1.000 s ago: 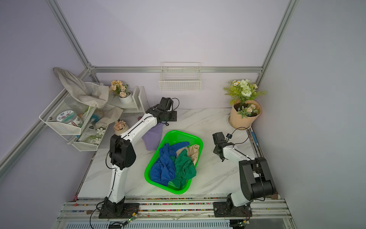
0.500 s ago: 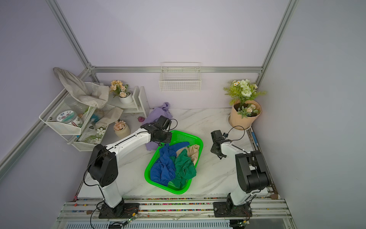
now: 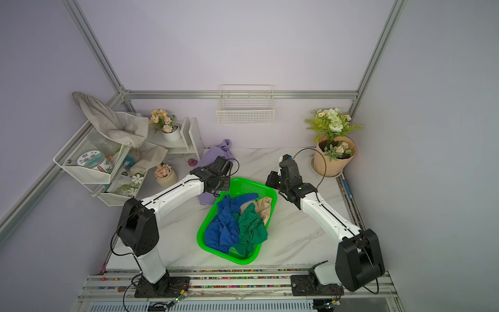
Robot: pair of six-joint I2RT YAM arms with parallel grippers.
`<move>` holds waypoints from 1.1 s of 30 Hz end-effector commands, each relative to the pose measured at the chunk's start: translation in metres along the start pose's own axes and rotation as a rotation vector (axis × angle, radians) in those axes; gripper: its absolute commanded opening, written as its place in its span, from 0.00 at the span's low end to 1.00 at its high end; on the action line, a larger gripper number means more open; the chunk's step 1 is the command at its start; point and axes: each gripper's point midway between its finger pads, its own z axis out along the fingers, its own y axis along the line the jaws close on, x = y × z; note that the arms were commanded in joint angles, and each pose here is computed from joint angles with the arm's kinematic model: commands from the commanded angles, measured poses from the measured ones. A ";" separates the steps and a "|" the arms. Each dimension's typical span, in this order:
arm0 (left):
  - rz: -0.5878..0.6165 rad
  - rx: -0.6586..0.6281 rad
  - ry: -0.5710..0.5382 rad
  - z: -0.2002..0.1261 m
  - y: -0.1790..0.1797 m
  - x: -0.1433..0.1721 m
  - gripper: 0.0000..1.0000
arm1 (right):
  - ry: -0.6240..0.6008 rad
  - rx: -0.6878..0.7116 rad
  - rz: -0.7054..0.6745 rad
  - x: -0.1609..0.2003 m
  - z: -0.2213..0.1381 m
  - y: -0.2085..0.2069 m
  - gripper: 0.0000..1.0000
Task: Fold and stack t-shirts
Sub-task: Move the T-shirt to the center of the board.
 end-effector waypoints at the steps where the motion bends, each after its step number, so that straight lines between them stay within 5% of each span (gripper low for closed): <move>1: -0.027 -0.073 -0.056 -0.012 0.012 -0.024 0.00 | 0.246 0.003 -0.025 0.064 0.026 -0.005 0.00; 9: -0.034 -0.082 -0.035 -0.008 0.016 -0.014 0.00 | 0.425 0.096 -0.042 0.103 0.046 -0.024 0.00; 13: -0.036 -0.080 -0.019 -0.003 0.015 -0.008 0.00 | 0.528 0.369 -0.074 0.122 0.051 -0.066 0.00; 18: -0.026 -0.079 -0.036 -0.005 0.014 -0.015 0.00 | 0.486 0.802 -0.066 0.118 0.032 -0.131 0.00; 26: -0.009 -0.070 -0.077 -0.008 0.011 -0.037 0.00 | 0.401 1.456 -0.115 0.103 -0.055 -0.219 0.00; 33: -0.008 -0.058 -0.103 -0.010 0.014 -0.048 0.00 | 0.270 1.678 0.261 0.115 -0.164 -0.283 0.00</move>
